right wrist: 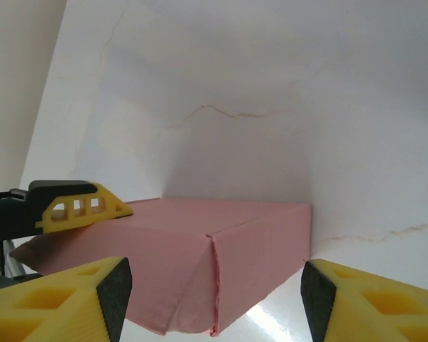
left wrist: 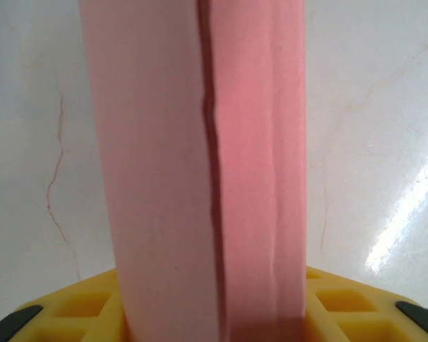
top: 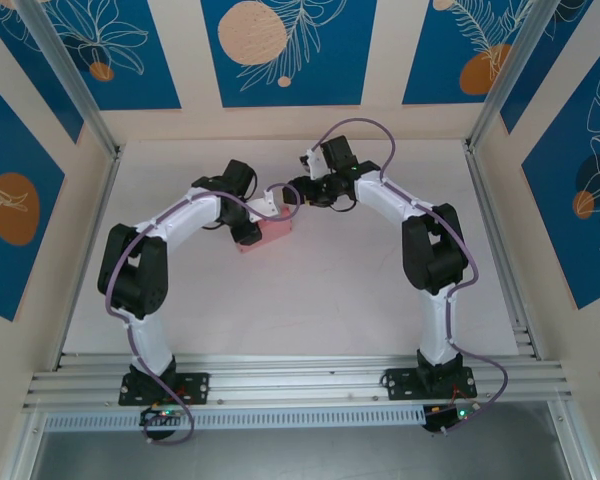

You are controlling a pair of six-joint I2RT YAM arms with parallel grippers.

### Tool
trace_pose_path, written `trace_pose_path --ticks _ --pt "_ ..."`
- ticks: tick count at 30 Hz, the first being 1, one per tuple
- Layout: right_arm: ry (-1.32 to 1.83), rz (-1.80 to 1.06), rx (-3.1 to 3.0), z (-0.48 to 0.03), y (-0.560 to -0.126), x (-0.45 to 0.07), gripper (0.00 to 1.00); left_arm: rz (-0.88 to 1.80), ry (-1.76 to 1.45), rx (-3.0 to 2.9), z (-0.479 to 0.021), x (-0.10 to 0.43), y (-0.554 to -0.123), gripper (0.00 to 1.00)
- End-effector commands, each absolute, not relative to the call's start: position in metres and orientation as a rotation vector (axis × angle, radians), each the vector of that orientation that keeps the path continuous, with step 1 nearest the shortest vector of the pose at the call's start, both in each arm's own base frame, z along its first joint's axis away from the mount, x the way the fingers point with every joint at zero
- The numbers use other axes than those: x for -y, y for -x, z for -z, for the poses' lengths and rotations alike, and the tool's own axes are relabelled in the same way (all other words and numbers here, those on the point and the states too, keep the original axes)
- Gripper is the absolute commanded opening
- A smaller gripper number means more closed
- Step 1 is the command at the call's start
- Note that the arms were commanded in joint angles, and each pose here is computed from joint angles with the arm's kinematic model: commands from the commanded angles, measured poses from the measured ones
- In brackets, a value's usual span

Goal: Fold the paper box

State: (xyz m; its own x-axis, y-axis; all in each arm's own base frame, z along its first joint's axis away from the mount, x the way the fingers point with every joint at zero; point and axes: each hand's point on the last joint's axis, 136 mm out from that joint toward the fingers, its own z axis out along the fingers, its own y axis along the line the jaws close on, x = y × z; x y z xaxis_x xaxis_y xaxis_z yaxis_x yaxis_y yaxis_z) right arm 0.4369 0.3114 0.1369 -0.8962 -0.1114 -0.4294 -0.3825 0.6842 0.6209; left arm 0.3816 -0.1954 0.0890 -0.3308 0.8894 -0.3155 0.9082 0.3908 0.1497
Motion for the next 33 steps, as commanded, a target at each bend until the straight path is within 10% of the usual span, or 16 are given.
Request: trace_pose_path --ticks 1,9,20,33 --pt "0.404 -1.138 -2.572 -0.134 -0.419 -0.317 0.66 0.145 -1.615 -2.341 -0.073 0.205 -0.371 0.43" --pt "0.414 -1.122 -2.635 -0.107 -0.407 -0.313 0.61 0.158 -1.605 -2.345 -0.074 0.207 -0.372 0.49" --pt "0.396 -1.084 -2.666 -0.085 -0.41 -0.309 0.41 0.325 -1.478 -2.225 -0.119 0.226 -0.374 0.83" --pt "0.399 -1.088 -2.655 -0.088 -0.411 -0.313 0.41 0.535 -0.37 -2.425 -0.162 0.165 -0.403 0.95"
